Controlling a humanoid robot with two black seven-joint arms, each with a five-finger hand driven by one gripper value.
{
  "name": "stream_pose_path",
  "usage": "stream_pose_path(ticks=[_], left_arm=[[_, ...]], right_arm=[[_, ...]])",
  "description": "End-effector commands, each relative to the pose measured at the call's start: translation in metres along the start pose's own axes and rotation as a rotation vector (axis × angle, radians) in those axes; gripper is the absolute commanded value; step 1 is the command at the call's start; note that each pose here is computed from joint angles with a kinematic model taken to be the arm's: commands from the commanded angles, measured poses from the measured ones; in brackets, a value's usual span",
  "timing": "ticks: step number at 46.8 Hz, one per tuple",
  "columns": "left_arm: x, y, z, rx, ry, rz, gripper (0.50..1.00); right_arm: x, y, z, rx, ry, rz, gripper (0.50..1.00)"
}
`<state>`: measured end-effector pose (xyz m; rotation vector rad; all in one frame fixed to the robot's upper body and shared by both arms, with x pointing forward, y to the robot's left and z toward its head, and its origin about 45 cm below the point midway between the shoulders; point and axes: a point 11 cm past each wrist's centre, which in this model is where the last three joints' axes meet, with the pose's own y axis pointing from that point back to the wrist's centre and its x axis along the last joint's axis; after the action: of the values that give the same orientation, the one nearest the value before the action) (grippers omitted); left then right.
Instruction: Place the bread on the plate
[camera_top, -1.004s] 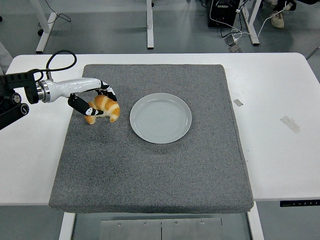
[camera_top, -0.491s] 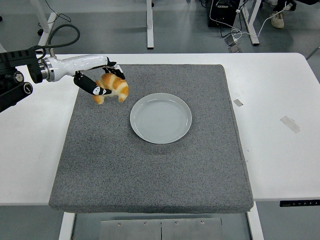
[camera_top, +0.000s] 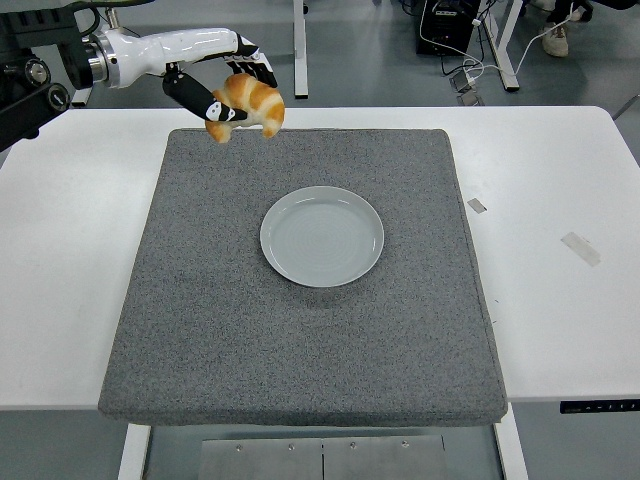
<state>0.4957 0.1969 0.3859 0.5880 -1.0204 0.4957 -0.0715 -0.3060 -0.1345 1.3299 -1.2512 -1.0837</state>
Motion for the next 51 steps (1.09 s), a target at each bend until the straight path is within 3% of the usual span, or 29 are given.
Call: stream_pose_path(ticks=[1,25,39,51], left_arm=[[0.008,-0.002,0.005,-0.002,-0.009,0.003,0.693],[-0.052,-0.070,0.046,-0.068,-0.068,-0.106,0.692],[-0.098,-0.093,0.058,-0.092,-0.080,-0.165,0.692],[-0.124,-0.096,0.055,-0.091,-0.071,-0.191,0.693]], right_arm=[[0.000,0.000,0.000,0.000,0.000,0.000,1.000],[0.000,0.000,0.000,0.000,-0.001,0.001,1.000],[0.001,0.000,0.000,0.000,-0.002,0.002,1.000],[0.001,0.000,0.000,0.000,-0.002,0.002,1.000]])
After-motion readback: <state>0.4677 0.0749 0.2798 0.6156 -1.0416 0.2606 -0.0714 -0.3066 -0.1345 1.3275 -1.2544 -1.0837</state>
